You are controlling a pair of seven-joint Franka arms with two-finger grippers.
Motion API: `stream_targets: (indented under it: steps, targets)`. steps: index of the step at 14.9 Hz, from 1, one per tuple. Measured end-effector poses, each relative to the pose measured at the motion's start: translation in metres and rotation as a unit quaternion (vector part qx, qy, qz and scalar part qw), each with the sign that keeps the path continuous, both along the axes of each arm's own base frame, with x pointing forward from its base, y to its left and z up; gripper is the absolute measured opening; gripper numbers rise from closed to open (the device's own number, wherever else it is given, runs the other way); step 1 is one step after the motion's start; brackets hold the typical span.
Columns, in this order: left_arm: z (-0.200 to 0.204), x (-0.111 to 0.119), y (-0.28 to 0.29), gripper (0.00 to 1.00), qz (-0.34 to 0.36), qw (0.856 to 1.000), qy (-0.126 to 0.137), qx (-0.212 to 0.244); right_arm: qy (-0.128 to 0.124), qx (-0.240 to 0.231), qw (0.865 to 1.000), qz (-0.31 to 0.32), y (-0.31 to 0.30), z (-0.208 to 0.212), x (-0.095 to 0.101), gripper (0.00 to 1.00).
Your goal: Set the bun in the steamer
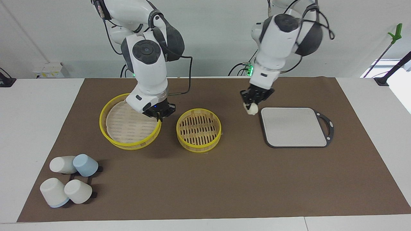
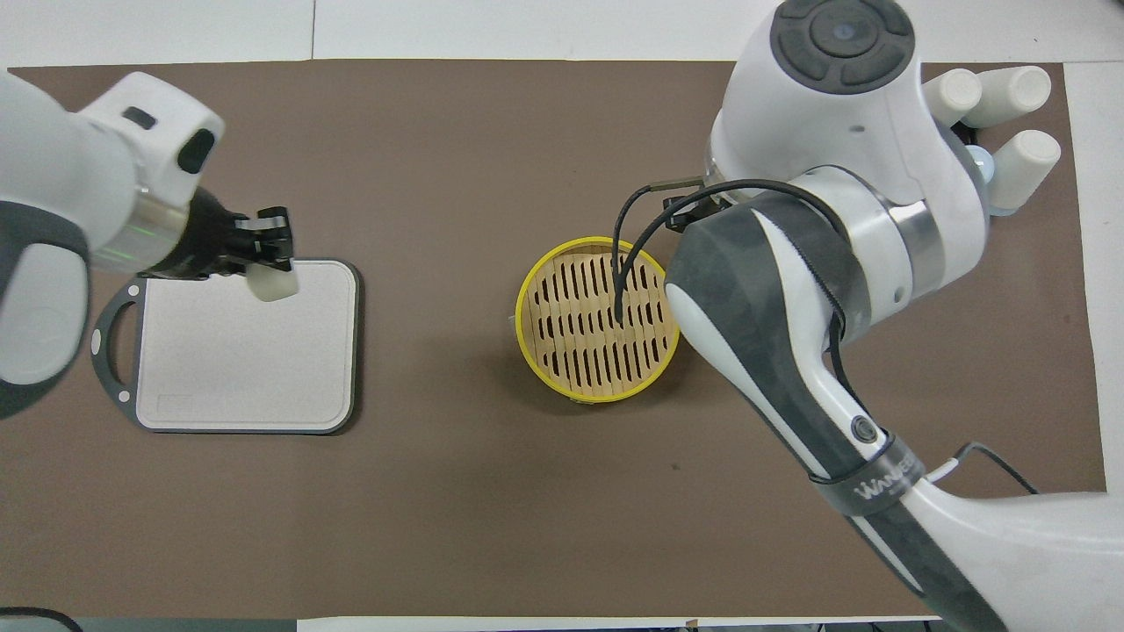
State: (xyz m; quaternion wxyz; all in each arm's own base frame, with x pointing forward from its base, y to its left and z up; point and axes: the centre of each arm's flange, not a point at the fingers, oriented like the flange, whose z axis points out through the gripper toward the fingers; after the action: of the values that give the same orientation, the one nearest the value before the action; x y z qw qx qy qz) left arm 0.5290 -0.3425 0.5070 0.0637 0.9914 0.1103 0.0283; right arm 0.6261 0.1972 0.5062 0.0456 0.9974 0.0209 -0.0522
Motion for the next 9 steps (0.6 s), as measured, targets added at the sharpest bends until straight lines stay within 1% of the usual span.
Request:
stream_targets:
  steps: [2,5,8,9]
  targets:
    - [-0.051,-0.01,-0.051,0.3,-0.009,1.0,0.001,-0.009,0.01,-0.002,1.0,0.0,-0.019,-0.006,0.003,0.08]
    - [-0.114,-0.023,-0.08,0.3,-0.026,1.0,0.004,-0.007,0.019,-0.003,1.0,0.002,-0.03,-0.013,0.004,0.08]
    - [-0.155,-0.031,-0.096,0.31,-0.025,1.0,-0.008,0.003,0.024,-0.005,1.0,0.004,-0.03,-0.016,0.0,0.08]
    - [-0.161,-0.033,-0.099,0.35,-0.025,1.0,-0.009,0.003,0.025,-0.006,1.0,0.004,-0.03,-0.017,-0.001,0.08]
